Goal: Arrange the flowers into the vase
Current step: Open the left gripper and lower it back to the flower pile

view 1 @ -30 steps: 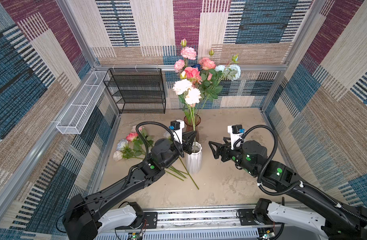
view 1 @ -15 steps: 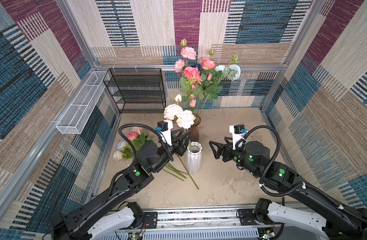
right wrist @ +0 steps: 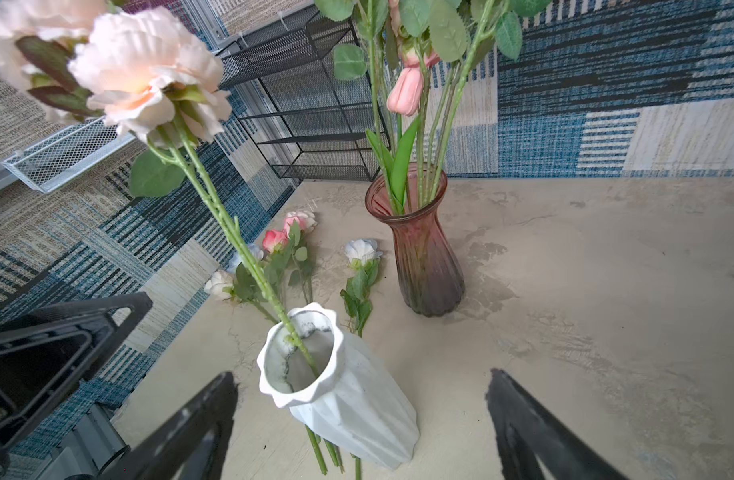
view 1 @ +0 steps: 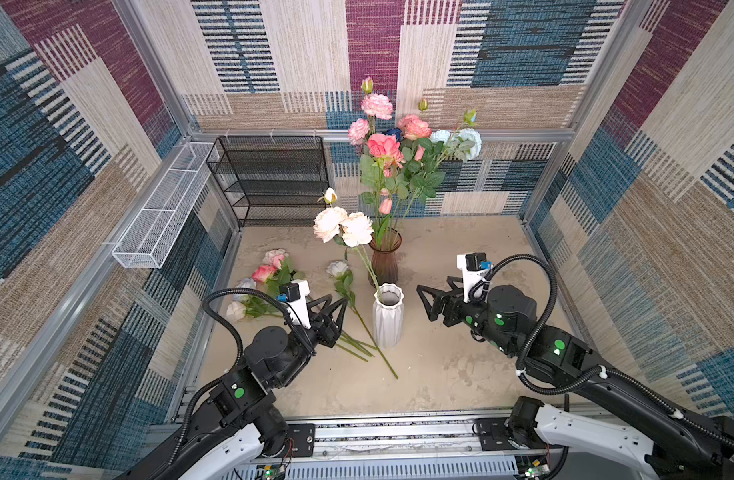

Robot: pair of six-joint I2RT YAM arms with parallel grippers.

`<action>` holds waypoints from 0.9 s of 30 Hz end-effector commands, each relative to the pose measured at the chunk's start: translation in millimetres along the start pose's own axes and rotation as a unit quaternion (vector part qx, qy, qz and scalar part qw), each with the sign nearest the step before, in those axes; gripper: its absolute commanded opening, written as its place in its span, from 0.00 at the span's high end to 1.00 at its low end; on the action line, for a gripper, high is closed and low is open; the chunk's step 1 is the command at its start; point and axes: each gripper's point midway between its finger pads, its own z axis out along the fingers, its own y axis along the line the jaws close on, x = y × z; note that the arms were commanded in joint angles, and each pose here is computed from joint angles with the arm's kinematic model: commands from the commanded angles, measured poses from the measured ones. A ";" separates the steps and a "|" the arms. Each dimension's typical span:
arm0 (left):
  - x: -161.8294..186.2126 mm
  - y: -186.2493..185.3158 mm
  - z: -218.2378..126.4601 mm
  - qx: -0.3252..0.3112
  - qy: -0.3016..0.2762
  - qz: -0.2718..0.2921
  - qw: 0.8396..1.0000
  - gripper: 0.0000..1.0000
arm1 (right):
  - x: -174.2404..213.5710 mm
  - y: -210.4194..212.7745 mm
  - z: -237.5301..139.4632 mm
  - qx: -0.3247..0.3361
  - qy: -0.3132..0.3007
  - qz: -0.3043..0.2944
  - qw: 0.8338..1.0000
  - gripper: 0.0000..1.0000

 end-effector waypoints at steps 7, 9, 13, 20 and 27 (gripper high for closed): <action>57.3 87.8 14.4 -0.181 0.111 -0.102 0.972 0.58 | -2.6 6.0 2.2 -0.014 -0.007 0.010 1.000 0.06; 70.2 109.8 22.1 -0.210 0.143 -0.147 0.956 0.63 | -4.6 6.2 0.7 -0.015 -0.009 0.010 1.000 0.06; 83.4 144.9 34.3 -0.249 0.153 -0.203 0.934 0.65 | -3.3 4.5 -1.3 -0.014 -0.010 0.012 1.000 0.06; 112.2 220.3 26.4 -0.378 0.158 -0.268 0.872 0.74 | -4.0 1.1 -7.0 -0.011 -0.015 0.013 1.000 0.06; 115.6 254.5 48.0 -0.371 0.115 -0.310 0.868 0.70 | -3.2 -2.3 -8.7 -0.005 -0.017 0.011 1.000 0.06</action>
